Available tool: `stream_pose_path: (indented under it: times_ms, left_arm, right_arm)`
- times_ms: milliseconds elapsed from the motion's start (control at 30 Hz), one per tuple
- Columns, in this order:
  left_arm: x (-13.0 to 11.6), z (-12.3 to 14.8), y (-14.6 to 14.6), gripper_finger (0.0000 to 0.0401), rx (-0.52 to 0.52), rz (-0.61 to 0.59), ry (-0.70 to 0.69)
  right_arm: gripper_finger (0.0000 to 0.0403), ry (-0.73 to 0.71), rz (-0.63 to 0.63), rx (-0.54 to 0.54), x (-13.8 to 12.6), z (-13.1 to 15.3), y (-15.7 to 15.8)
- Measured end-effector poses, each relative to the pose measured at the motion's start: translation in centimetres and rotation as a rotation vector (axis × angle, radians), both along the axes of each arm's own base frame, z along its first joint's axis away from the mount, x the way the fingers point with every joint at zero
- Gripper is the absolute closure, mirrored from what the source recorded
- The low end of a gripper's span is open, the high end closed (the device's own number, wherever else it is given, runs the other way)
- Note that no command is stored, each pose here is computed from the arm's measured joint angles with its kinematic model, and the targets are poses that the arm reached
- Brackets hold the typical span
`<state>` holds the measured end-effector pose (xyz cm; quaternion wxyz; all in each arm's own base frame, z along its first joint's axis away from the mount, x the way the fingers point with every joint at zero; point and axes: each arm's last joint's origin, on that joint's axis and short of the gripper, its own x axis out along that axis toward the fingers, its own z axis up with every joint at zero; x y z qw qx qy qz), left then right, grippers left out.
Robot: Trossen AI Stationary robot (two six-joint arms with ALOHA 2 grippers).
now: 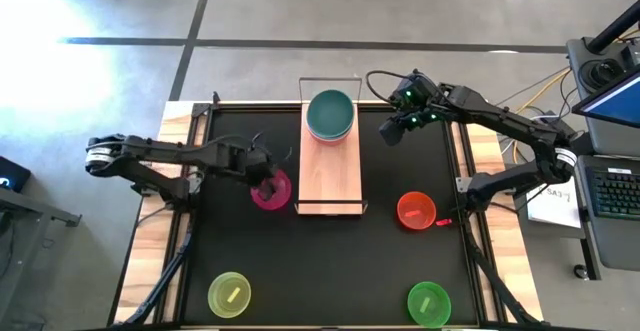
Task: Place and stack bowls onto a shelf
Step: Put the small pink bowl on the shelf
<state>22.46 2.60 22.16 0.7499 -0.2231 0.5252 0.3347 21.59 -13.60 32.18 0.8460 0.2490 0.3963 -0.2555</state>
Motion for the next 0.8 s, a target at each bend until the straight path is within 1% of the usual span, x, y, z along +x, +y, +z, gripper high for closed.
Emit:
stream_pose_path:
  times_ms: [133,233,333,567,700,800]
  left_arm:
    - [1.5,0.6,2.1,0.0401,0.026,0.021,-0.042]
    - [3.2,0.9,3.4,0.0401,0.047,0.021,-0.089]
    - [5.5,1.4,4.2,0.0401,0.034,-0.056,-0.123]
    - [10.8,1.5,5.5,0.0401,0.078,-0.209,-0.074]
    - [12.7,0.9,6.0,0.0401,0.081,-0.248,-0.048]
    - [13.4,0.5,6.1,0.0401,0.033,-0.277,-0.063]
  right_arm:
    - [0.0227,0.0,0.001,0.0,0.0,0.0,0.0]
    - [0.0227,0.001,0.007,-0.004,0.0,0.0,0.0]
    - [0.0227,0.002,0.008,-0.004,0.0,0.0,0.0]
    - [0.0227,0.011,0.021,-0.008,0.0,0.0,0.0]
    - [0.0227,0.018,0.023,-0.006,-0.1,-0.1,0.1]
    - [0.0227,0.031,0.035,-0.007,-0.2,-0.1,0.1]
